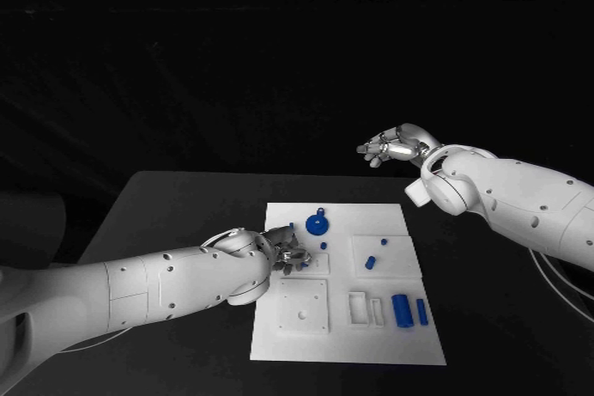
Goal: Assemble the parts on the task board
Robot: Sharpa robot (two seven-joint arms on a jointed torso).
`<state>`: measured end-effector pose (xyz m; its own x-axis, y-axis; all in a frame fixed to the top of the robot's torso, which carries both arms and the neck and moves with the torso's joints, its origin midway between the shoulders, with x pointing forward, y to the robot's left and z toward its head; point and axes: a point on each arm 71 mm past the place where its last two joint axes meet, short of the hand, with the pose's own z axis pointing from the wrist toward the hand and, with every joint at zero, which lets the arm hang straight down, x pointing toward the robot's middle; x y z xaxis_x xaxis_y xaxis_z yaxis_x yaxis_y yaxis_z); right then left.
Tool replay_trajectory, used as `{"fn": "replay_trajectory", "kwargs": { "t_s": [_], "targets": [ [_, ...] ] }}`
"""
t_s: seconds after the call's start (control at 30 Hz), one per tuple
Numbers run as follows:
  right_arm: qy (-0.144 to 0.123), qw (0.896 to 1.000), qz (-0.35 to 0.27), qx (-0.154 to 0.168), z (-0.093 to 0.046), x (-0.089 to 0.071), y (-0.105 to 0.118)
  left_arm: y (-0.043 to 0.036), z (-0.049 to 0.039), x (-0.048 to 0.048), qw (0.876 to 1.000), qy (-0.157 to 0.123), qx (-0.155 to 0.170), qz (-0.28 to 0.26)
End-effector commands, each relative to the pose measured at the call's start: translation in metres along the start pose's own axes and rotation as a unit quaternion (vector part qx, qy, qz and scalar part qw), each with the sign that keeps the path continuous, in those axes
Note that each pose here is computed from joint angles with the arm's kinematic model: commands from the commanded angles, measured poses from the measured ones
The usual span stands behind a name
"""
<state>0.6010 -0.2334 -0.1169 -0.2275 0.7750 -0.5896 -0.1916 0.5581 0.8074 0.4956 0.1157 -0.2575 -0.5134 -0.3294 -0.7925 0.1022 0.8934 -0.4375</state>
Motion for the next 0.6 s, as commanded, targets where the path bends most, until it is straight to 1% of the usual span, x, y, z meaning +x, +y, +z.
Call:
{"fn": "replay_trajectory", "kwargs": {
  "t_s": [0.03,0.33,0.6],
  "targets": [
    [0.009,1.000,-0.003,-0.003,0.0001,0.0018,0.0002,-0.0062,-0.0003,0.0075,1.000,0.018,0.012,0.004],
    [0.010,1.000,-0.002,-0.002,-0.0001,0.0024,-0.0005,-0.0068,-0.0003,0.0088,1.000,0.026,0.012,0.005],
    [0.011,1.000,-0.003,0.000,-0.0003,0.0021,-0.0015,-0.0059,0.0006,0.0100,0.999,0.046,0.006,0.007]
  ]
}}
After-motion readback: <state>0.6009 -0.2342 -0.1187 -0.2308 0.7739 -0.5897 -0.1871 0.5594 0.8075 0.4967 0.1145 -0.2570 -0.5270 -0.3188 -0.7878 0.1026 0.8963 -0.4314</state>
